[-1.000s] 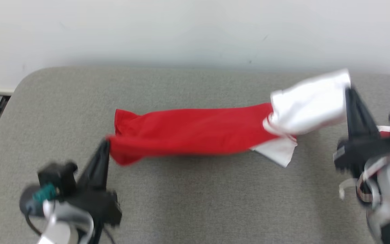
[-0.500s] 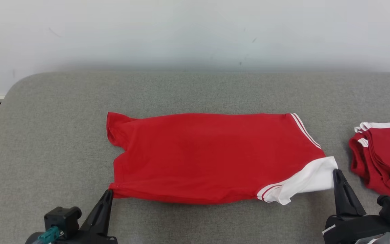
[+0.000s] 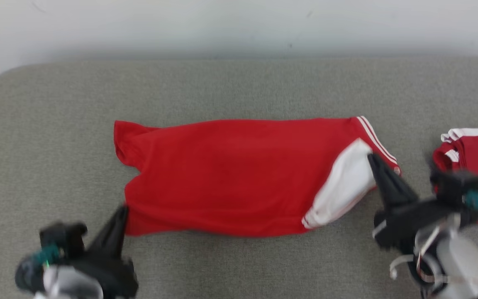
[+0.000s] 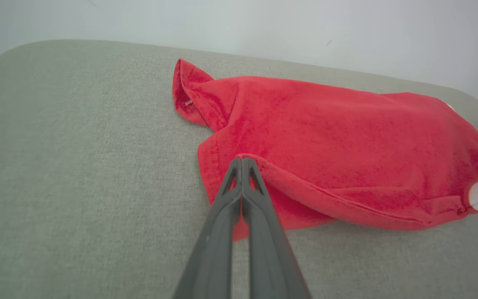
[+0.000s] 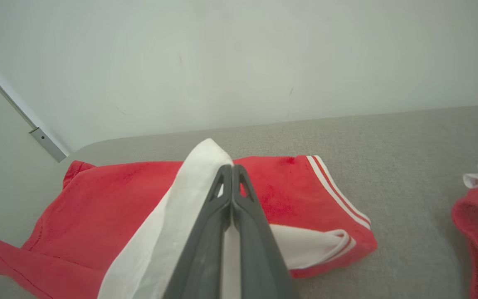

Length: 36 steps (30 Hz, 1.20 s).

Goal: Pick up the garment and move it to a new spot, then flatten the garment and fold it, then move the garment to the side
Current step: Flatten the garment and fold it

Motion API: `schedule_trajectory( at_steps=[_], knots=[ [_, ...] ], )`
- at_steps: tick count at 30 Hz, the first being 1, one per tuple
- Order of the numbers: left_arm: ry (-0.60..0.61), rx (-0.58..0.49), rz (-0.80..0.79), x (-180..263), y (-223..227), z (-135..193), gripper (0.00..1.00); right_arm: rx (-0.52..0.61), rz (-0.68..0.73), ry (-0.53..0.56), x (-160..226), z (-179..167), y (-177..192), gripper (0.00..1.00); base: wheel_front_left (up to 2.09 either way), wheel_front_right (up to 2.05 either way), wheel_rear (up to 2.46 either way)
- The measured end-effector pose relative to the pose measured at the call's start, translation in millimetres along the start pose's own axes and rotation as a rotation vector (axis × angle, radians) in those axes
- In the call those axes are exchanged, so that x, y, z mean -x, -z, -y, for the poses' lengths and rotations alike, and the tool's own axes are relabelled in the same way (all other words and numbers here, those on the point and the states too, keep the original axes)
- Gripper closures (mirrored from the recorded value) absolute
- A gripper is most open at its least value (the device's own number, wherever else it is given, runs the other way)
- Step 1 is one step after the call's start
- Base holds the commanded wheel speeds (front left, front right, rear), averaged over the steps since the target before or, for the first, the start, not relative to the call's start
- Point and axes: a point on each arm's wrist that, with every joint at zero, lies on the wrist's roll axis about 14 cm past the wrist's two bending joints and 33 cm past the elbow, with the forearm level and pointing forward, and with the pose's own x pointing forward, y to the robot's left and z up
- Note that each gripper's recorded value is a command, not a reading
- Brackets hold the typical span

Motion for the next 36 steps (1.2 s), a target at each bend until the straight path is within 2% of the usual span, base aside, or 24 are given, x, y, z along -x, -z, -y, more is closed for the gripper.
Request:
schedule_trajectory(
  at_steps=[4, 6, 9, 12, 13, 15, 17, 19, 24, 27, 32, 36],
  knots=[
    [0.019, -0.039, 0.083, -53, -56, -6, 1.00, 0.079, -0.012, -0.055, -56, -3, -34, 1.00, 0.00, 0.00, 0.00],
    [0.023, -0.062, 0.154, -80, -99, -8, 1.00, 0.136, 0.038, -0.063, -87, -4, -71, 1.00, 0.00, 0.00, 0.00],
    [0.028, -0.120, 0.313, -115, -180, -2, 1.00, 0.149, 0.268, -0.041, -120, -4, -169, 1.00, 0.00, 0.00, 0.00],
    [0.055, -0.121, 0.596, -118, -280, 23, 1.00, 0.140, 0.540, -0.010, -120, 0, -263, 1.00, 0.00, 0.00, 0.00],
    [0.070, -0.108, 0.682, -114, -304, 31, 1.00, 0.153, 0.609, -0.018, -118, -3, -286, 1.00, 0.00, 0.00, 0.00],
    [0.095, -0.079, 0.782, -108, -324, 41, 1.00, 0.209, 0.674, -0.048, -114, -8, -304, 1.00, 0.00, 0.00, 0.00],
    [0.079, -0.077, 0.794, -111, -316, 33, 1.00, 0.260, 0.665, -0.070, -119, -14, -292, 1.00, 0.00, 0.00, 0.00],
    [0.037, -0.077, 0.739, -120, -285, 16, 1.00, 0.290, 0.563, -0.087, -132, -12, -250, 1.00, 0.00, 0.00, 0.00],
    [-0.028, -0.067, 0.380, -140, -138, -14, 1.00, 0.245, 0.201, -0.001, -132, 40, -108, 1.00, 0.00, 0.00, 0.00],
    [-0.039, -0.052, 0.249, -132, -80, -19, 1.00, 0.185, 0.050, 0.029, -114, 55, -45, 1.00, 0.00, 0.00, 0.00],
    [-0.003, -0.043, 0.169, -112, -37, -9, 1.00, 0.148, -0.065, 0.011, -86, 48, 6, 1.00, 0.00, 0.00, 0.00],
    [-0.006, -0.040, 0.128, -94, -15, -7, 1.00, 0.138, -0.050, 0.024, -68, 50, 9, 1.00, 0.00, 0.00, 0.00]
  ],
)
